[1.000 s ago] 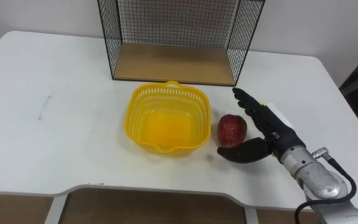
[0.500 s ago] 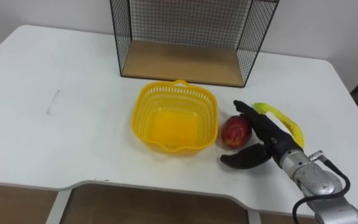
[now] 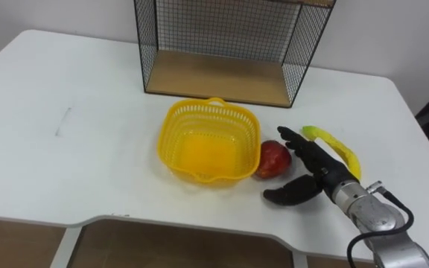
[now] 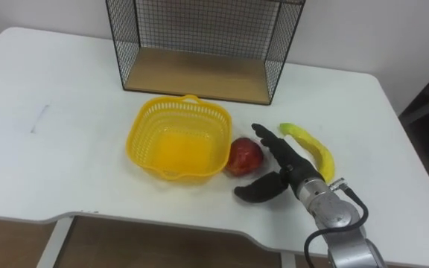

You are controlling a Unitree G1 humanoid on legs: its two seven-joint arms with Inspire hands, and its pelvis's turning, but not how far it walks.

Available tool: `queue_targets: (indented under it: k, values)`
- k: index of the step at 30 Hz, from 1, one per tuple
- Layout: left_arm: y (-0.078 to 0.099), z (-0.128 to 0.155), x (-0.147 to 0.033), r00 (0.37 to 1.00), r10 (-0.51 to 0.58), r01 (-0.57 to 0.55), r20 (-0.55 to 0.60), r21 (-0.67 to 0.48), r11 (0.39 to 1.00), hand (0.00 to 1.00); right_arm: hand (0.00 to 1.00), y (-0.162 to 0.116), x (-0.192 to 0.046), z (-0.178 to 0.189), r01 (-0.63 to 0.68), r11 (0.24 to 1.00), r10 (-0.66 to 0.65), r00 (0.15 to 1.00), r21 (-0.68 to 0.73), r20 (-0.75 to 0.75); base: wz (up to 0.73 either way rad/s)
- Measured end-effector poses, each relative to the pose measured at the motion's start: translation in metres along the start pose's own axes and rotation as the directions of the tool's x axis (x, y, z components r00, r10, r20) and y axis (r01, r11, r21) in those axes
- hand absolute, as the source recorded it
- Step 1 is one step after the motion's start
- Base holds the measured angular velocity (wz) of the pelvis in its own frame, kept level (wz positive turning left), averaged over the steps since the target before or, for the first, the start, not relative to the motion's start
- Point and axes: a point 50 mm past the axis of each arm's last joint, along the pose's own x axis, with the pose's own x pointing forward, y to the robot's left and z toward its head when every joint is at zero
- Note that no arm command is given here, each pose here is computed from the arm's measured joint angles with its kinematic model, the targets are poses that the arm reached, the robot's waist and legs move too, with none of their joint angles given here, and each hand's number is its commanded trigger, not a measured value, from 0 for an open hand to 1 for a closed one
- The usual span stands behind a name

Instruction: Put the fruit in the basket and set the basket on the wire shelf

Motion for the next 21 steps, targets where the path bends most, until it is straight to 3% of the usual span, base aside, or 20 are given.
queue_targets:
  k: [21]
  values:
    - [0.0013,0.005,0.0008,1.0,0.002,-0.002,0.012,0.0,1.0,0.0,0.0,-0.0003,0.0012,-0.0023,0.001,1.0,-0.001,1.0,0.001,-0.006,0.0]
